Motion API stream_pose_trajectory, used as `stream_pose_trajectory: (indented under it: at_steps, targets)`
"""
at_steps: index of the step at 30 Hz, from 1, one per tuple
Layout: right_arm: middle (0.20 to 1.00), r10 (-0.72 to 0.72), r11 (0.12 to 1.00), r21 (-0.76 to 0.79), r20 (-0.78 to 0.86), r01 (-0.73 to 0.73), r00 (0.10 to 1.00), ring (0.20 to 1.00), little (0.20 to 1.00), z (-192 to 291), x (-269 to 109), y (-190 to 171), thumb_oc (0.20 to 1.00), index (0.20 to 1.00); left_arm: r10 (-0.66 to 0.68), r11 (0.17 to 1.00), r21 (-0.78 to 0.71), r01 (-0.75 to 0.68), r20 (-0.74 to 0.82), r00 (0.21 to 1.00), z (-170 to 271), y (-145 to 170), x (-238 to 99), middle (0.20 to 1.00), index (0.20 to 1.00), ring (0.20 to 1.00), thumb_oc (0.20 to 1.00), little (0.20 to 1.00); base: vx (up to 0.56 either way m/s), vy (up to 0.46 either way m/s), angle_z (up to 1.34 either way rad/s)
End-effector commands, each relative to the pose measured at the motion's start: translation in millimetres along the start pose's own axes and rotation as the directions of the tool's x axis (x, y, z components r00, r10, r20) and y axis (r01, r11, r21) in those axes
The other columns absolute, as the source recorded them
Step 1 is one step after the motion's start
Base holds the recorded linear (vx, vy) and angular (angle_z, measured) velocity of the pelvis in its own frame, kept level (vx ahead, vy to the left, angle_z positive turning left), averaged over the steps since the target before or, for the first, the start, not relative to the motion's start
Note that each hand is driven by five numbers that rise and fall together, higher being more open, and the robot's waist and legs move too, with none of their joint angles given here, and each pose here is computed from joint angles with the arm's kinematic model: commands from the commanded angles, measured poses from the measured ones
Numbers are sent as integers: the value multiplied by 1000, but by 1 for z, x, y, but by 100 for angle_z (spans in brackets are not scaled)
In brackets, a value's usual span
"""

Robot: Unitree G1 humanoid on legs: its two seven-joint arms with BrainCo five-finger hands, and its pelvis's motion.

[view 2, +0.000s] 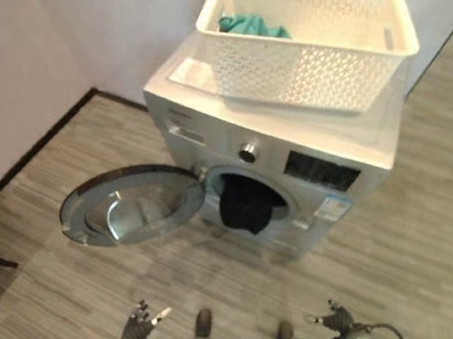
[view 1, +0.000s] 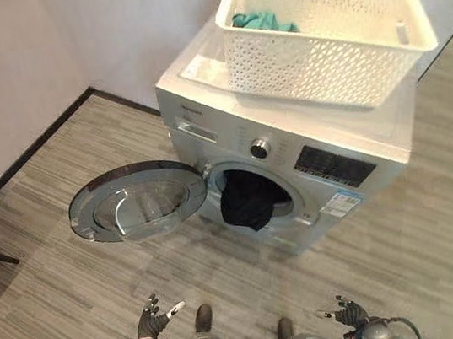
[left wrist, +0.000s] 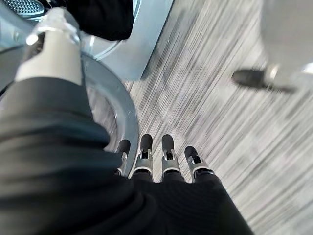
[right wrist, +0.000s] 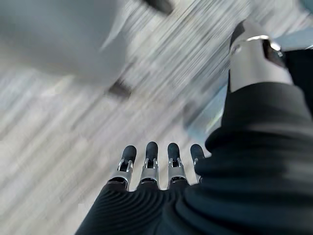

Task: Grab the laundry basket,head to the washer,open it,put in the laundry and shut it.

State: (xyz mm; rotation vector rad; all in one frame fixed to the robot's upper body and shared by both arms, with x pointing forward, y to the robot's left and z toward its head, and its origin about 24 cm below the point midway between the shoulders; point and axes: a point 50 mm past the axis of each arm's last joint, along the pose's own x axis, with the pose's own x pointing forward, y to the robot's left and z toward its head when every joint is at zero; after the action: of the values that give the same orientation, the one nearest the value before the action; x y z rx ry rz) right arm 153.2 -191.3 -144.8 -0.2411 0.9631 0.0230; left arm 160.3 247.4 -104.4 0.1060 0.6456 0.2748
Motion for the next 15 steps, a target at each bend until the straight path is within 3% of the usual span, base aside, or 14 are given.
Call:
stream_pose_trajectory:
  at_steps: [1, 4, 6, 7, 9, 10, 12, 14, 15]
  targets:
    - [1000, -7, 1000, 5, 53, 7, 999, 1000, 1000, 14, 2, -2, 1000, 1000, 27, 998, 48, -31, 91, 995, 17, 19, 0, 1000, 1000, 1000, 1000, 1000, 0, 0, 0]
    - [1000, -35, 996, 79, 56, 30, 998, 1000, 1000, 15, 1, -7, 1000, 1000, 37, 998, 45, -41, 74, 997, 13, 23, -3, 1000, 1000, 1000, 1000, 1000, 16, 11, -8]
    - [1000, -122, 962, 247, 20, 113, 992, 1000, 1000, 6, -1, -24, 1000, 1000, 52, 998, 34, -53, 29, 998, 2, 24, -5, 1000, 1000, 1000, 1000, 1000, 18, 9, 2]
    - [1000, -122, 962, 248, 20, 114, 992, 1000, 1000, 6, -1, -24, 1000, 1000, 51, 998, 34, -52, 29, 998, 2, 24, -5, 1000, 1000, 1000, 1000, 1000, 0, 0, 0]
    - [1000, -200, 890, 413, -30, 195, 979, 1000, 1000, -6, -4, -42, 1000, 1000, 64, 998, 10, -63, -5, 998, -5, 24, -7, 1000, 1000, 1000, 1000, 1000, 36, -9, -7]
    - [1000, -283, 794, 538, -87, 284, 955, 1000, 1000, -17, -8, -63, 1000, 1000, 72, 997, -11, -72, -23, 997, -9, 26, -9, 1000, 1000, 1000, 1000, 1000, 51, -18, 2]
    - [1000, -320, 753, 573, -112, 324, 941, 1000, 1000, -22, -11, -74, 1000, 1000, 70, 997, -13, -71, -27, 997, -10, 26, -9, 1000, 1000, 1000, 1000, 1000, 37, -13, 3]
    - [1000, -488, 624, 658, -94, 422, 868, 1000, 1000, -15, -24, -124, 1000, 1000, 76, 997, -15, -77, -32, 997, -13, 32, -12, 1000, 1000, 1000, 1000, 1000, 39, -10, 0]
    - [1000, -489, 623, 657, -95, 423, 867, 1000, 1000, -15, -25, -124, 1000, 1000, 75, 997, -15, -75, -32, 997, -13, 32, -12, 1000, 1000, 1000, 1000, 1000, 0, 0, 0]
